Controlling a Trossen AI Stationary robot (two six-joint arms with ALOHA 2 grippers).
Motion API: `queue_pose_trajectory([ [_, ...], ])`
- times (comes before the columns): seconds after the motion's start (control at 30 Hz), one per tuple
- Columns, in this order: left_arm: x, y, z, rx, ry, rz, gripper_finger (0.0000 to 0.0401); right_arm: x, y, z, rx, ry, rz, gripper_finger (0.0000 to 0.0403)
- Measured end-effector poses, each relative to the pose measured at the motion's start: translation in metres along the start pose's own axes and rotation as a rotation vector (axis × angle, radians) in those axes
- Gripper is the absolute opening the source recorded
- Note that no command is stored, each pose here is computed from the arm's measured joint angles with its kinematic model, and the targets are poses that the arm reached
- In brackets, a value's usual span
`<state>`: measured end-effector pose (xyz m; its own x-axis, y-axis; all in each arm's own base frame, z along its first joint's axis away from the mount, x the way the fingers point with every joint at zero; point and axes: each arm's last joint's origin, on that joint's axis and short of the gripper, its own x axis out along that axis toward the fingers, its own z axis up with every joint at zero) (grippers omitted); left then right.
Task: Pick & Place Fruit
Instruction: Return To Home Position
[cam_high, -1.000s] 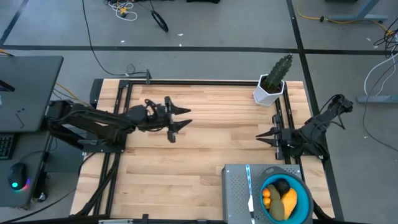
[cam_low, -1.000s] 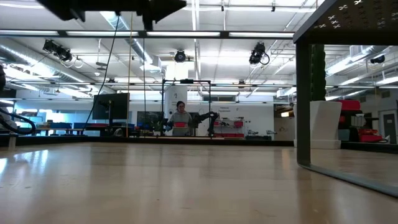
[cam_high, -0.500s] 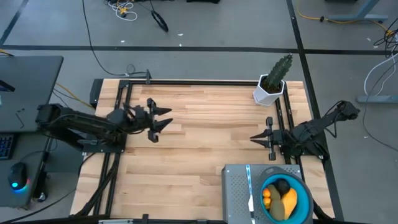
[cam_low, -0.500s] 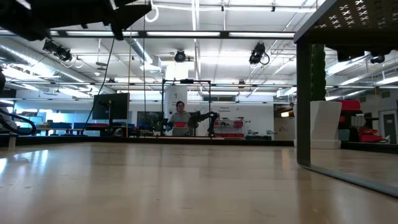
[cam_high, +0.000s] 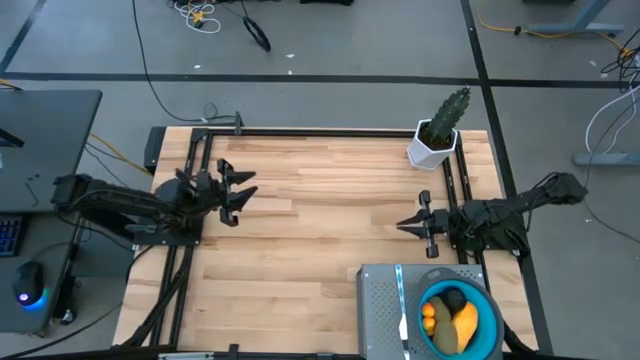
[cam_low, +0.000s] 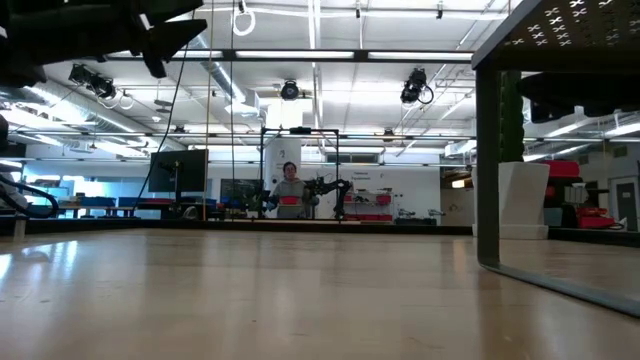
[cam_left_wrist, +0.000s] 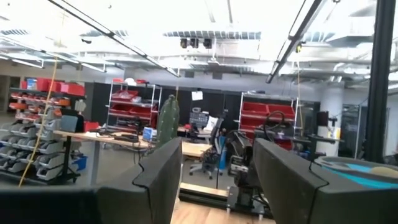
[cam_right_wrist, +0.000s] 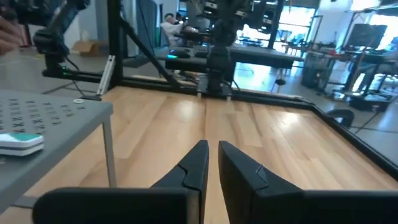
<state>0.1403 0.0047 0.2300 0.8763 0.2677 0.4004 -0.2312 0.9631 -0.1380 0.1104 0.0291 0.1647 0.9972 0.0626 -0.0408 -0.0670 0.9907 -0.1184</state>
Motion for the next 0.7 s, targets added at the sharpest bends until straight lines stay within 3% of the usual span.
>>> queue_pose_trajectory([
  [0.7,-0.024,0.004,-0.027,-0.031,0.108,-0.014,0.0208,0.002,-0.008,-0.001,0.007,0.008,0.001,0.0048],
])
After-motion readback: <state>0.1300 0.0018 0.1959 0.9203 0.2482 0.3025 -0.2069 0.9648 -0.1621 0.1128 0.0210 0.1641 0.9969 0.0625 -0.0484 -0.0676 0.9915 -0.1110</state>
